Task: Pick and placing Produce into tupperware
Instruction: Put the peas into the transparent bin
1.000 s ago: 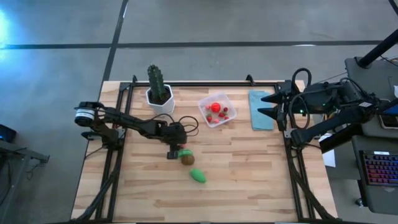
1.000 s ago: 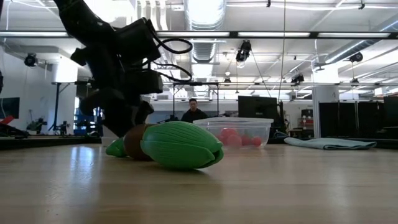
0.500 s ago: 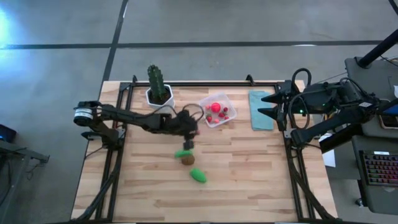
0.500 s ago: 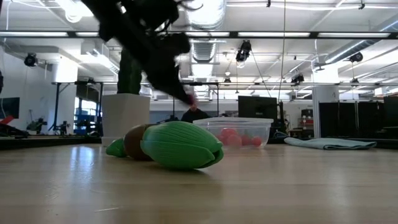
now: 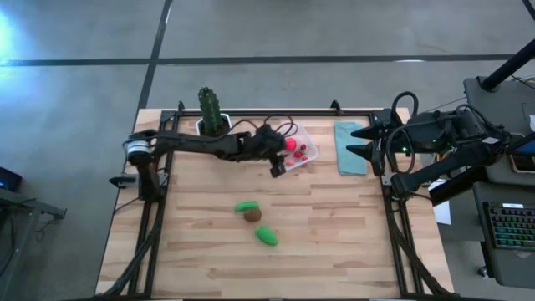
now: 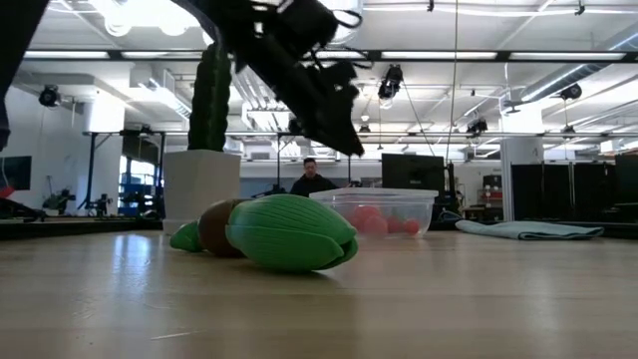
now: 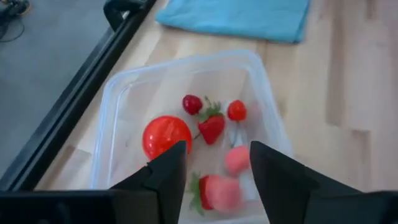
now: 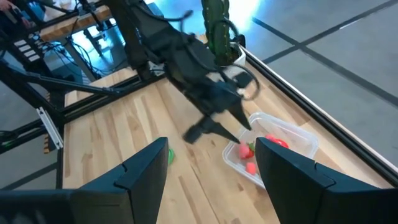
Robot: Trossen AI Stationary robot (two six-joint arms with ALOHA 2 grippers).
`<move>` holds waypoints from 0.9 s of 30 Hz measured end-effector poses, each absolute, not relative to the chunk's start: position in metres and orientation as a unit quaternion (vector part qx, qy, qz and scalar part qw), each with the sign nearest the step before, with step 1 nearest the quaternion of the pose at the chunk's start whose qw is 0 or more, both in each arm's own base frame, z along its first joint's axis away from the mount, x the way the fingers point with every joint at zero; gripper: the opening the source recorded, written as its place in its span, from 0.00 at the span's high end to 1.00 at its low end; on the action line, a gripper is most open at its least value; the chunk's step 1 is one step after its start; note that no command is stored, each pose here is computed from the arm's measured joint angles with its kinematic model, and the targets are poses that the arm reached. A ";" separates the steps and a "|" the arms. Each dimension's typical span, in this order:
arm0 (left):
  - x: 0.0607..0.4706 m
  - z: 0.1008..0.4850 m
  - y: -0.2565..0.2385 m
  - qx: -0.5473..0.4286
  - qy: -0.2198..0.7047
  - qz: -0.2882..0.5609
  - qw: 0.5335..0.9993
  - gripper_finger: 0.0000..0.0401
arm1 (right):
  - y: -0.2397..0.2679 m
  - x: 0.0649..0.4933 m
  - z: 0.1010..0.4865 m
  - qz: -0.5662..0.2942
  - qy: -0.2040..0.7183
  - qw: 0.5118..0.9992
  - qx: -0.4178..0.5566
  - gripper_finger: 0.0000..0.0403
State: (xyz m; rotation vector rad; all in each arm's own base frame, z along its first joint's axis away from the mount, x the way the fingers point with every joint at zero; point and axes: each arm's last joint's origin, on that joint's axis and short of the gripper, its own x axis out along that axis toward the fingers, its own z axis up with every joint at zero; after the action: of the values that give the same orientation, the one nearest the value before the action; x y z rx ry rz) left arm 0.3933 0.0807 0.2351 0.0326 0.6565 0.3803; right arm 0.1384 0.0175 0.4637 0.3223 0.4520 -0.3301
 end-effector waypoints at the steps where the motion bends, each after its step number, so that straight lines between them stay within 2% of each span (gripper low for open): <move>1: 0.398 0.232 0.084 0.021 0.326 0.186 0.927 0.59 | 0.017 0.138 0.464 -0.162 0.222 0.948 0.158 0.42; 6: 0.410 0.219 0.095 0.006 0.358 0.179 0.916 0.58 | 0.017 0.137 0.463 -0.165 0.227 0.946 0.165 0.42; 11: 0.398 0.226 0.085 -0.007 0.401 0.149 0.904 0.58 | 0.017 0.137 0.463 -0.165 0.227 0.946 0.166 0.42; 15: 0.371 0.247 0.061 0.044 0.445 0.095 0.889 0.58 | 0.017 0.136 0.462 -0.165 0.230 0.945 0.164 0.42; 20: 0.326 0.270 0.033 0.081 0.444 0.028 0.892 0.58 | 0.016 0.132 0.460 -0.170 0.245 0.942 0.154 0.42; 27: 0.277 0.247 0.007 0.025 0.463 0.023 0.886 0.54 | 0.015 0.130 0.460 -0.177 0.242 0.944 0.141 0.42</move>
State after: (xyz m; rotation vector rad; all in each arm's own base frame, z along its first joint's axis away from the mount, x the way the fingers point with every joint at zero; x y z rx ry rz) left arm 0.2773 0.0070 0.2465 0.0512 0.9630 0.0471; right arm 0.1301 0.0150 0.4604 0.2878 0.4923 -0.3615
